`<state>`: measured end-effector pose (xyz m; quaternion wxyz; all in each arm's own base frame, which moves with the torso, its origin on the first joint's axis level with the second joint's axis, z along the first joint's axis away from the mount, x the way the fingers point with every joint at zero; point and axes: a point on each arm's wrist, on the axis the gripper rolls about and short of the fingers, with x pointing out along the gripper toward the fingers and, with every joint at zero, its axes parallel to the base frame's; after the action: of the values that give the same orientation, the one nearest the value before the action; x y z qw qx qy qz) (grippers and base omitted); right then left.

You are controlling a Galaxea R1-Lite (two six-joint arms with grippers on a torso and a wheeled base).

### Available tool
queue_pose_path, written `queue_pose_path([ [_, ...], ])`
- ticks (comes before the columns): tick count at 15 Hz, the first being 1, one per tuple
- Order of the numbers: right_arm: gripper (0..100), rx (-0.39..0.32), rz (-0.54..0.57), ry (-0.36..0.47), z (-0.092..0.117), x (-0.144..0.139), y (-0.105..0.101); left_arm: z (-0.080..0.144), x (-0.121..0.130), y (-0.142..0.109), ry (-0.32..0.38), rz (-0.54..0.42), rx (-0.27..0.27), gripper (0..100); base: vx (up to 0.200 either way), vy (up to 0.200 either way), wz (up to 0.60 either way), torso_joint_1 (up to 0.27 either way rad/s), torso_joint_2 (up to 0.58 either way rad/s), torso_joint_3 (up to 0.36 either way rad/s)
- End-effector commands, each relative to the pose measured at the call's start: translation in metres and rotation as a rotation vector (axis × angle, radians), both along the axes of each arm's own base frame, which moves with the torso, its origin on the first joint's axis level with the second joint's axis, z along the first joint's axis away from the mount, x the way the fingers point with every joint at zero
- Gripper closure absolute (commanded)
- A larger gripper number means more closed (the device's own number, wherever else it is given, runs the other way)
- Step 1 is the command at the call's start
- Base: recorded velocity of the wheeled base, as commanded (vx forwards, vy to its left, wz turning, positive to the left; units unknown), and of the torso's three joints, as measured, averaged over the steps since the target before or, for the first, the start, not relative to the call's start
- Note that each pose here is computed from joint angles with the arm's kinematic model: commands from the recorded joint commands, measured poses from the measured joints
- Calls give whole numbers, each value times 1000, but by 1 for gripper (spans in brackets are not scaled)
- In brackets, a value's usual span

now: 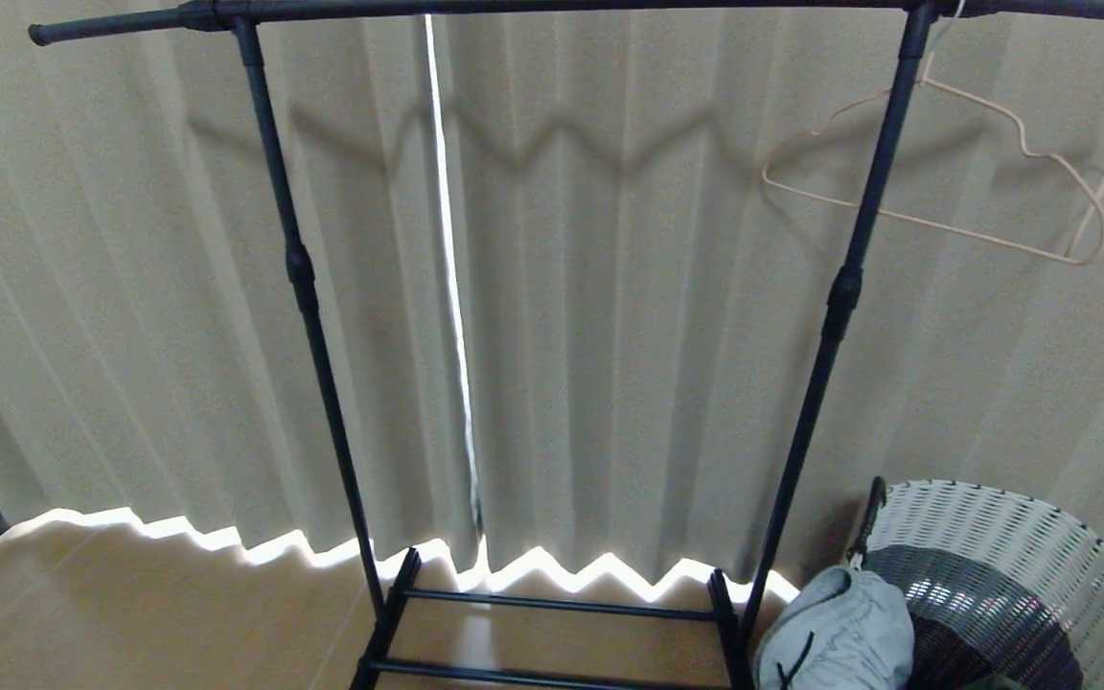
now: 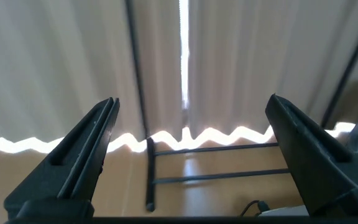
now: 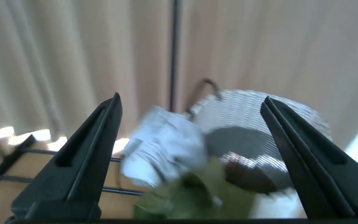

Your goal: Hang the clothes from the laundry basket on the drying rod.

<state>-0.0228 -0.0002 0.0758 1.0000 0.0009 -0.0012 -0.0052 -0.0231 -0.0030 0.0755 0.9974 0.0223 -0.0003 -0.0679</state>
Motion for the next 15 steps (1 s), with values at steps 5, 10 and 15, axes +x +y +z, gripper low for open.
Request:
queue_pose_path([
  [5, 0, 0, 0, -1, 0, 0, 0, 0, 0, 0, 1, -1, 0, 0, 0, 0, -240, 1, 0, 2],
  [10, 0, 0, 1, -1, 0, 0, 0, 0, 0, 0, 0, -1, 1, 0, 0, 0, 0, 0, 0, 0],
  [15, 0, -54, 1, -8, 2, -1, 0, 0, 0, 0, 0, -1, 3, 0, 0, 0, 0, 0, 0, 0],
])
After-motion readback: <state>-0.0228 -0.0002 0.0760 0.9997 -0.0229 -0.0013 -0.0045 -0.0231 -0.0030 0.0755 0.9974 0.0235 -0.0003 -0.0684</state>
